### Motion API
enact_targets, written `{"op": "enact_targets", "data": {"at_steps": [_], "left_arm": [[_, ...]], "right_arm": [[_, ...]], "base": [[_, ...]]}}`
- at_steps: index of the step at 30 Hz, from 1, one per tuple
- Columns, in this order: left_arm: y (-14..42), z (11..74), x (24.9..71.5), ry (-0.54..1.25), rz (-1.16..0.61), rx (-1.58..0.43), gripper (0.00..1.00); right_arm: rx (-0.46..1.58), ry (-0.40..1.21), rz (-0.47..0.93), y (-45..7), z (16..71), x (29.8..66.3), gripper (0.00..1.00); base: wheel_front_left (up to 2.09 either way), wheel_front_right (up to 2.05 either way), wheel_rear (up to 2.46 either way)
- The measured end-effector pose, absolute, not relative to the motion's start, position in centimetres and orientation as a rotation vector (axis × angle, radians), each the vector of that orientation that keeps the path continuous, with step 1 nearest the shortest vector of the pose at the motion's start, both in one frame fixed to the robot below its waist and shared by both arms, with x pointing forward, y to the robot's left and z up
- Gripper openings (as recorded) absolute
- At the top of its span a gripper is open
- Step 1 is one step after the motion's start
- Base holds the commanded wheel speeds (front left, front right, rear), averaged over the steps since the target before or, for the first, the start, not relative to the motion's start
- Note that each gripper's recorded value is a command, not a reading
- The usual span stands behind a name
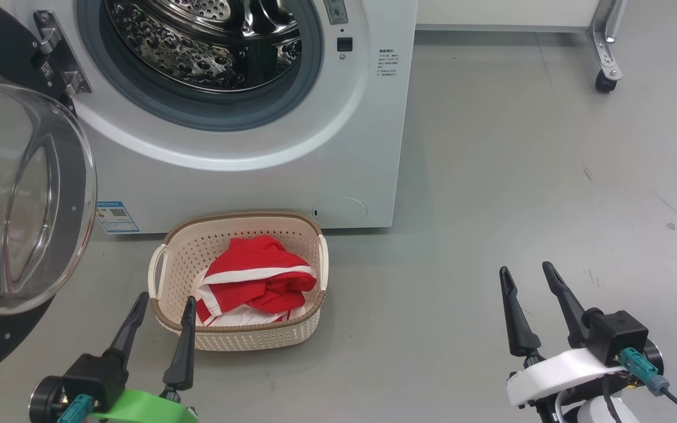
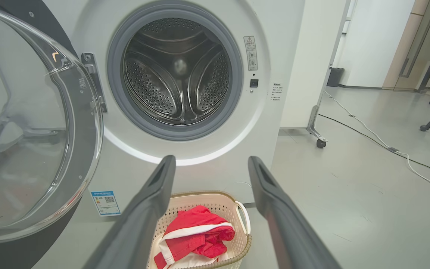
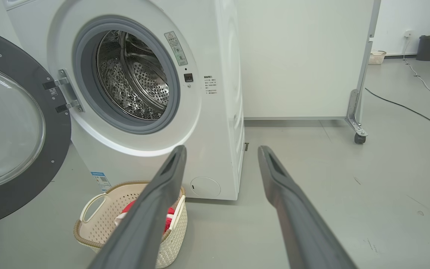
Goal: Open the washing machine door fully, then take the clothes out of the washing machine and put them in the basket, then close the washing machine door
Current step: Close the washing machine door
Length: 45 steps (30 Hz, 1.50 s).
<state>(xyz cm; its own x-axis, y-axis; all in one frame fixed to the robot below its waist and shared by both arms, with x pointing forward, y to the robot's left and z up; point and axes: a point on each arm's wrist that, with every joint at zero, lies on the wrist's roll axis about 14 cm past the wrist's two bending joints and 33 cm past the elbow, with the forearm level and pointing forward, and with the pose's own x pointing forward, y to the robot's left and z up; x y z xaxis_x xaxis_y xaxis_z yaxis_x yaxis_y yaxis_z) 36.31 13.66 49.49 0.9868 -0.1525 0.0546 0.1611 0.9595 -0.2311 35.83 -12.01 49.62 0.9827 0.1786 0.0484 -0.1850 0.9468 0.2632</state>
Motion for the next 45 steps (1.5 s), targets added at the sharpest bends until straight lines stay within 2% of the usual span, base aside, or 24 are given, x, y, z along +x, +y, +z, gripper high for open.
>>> {"op": "enact_targets", "data": {"at_steps": [30, 45], "left_arm": [[13.5, 49.3, 36.1, -0.030, -0.158, -0.237, 1.00], [16.4, 48.1, 34.8, -0.001, -0.060, -0.235, 1.00]], "right_arm": [[0.271, -0.022, 0.193, -11.8, 49.6, 36.1, 1.00], [0.277, 0.019, 0.333, -7.3, 48.7, 37.3, 1.00]], "base": [[0.00, 0.00, 0.00], [0.00, 0.00, 0.00]]}}
